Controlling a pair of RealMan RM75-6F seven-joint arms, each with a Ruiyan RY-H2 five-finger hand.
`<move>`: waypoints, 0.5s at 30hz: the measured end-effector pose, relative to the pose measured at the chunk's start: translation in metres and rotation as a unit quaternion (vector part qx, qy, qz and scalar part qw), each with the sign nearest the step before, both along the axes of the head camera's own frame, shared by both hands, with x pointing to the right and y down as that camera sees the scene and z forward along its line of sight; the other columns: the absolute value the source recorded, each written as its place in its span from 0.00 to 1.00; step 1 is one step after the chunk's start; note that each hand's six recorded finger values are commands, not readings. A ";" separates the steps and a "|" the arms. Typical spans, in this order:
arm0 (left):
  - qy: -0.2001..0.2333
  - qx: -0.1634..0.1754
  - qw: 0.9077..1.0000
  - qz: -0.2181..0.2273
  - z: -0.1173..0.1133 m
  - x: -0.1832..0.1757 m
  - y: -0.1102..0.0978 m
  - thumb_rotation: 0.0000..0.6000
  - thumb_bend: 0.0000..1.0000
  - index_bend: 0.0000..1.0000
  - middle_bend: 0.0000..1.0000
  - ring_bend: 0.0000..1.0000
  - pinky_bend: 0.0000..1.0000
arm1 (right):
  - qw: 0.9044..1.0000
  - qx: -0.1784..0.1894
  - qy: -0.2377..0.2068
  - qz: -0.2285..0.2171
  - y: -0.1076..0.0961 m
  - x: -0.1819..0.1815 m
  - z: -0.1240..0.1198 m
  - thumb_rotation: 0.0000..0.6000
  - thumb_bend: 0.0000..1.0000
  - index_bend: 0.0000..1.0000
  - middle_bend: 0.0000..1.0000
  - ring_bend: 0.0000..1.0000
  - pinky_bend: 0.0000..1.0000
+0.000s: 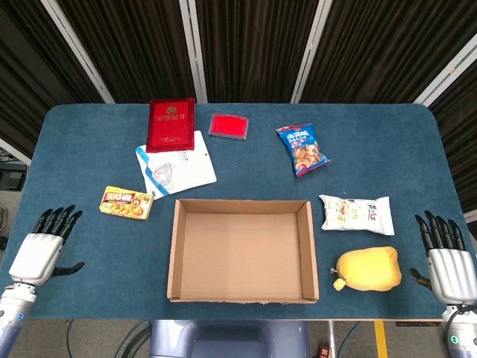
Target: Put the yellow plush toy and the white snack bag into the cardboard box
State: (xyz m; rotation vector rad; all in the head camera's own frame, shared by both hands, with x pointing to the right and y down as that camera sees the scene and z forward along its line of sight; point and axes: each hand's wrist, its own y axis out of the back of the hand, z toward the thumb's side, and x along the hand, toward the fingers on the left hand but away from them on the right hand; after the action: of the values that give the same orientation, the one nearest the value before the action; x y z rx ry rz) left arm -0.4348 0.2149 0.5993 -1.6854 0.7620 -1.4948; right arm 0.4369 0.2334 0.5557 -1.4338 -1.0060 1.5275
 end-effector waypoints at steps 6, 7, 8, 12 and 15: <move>0.001 0.000 1.000 -0.001 0.000 -0.001 0.000 0.94 0.07 0.06 0.00 0.00 0.00 | 1.000 -0.003 0.001 0.001 0.002 -0.001 0.000 1.00 0.00 0.00 0.00 0.00 0.00; 0.002 0.000 1.000 -0.001 -0.001 0.000 0.000 0.94 0.07 0.06 0.00 0.00 0.00 | 1.000 -0.005 0.002 0.001 0.002 0.000 0.000 1.00 0.00 0.00 0.00 0.00 0.00; 0.003 0.001 1.000 -0.001 -0.001 0.000 0.000 0.94 0.07 0.06 0.00 0.00 0.00 | 1.000 -0.007 0.003 0.003 0.003 0.000 0.000 1.00 0.00 0.00 0.00 0.00 0.00; 0.007 0.004 1.000 -0.003 -0.002 0.001 -0.001 0.94 0.07 0.06 0.00 0.00 0.00 | 1.000 -0.027 -0.005 0.007 0.011 -0.005 0.001 1.00 0.00 0.00 0.00 0.00 0.00; 0.007 0.005 1.000 -0.003 -0.002 0.001 -0.003 0.93 0.06 0.06 0.00 0.00 0.00 | 0.999 -0.048 -0.005 -0.004 0.019 -0.013 0.003 1.00 0.00 0.00 0.00 0.00 0.00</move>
State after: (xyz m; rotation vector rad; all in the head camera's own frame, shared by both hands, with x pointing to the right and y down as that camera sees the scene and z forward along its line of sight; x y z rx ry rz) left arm -0.4338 0.2119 0.5973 -1.6901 0.7812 -1.4830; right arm 0.4236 0.2521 0.5584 -1.5107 -0.9421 1.5840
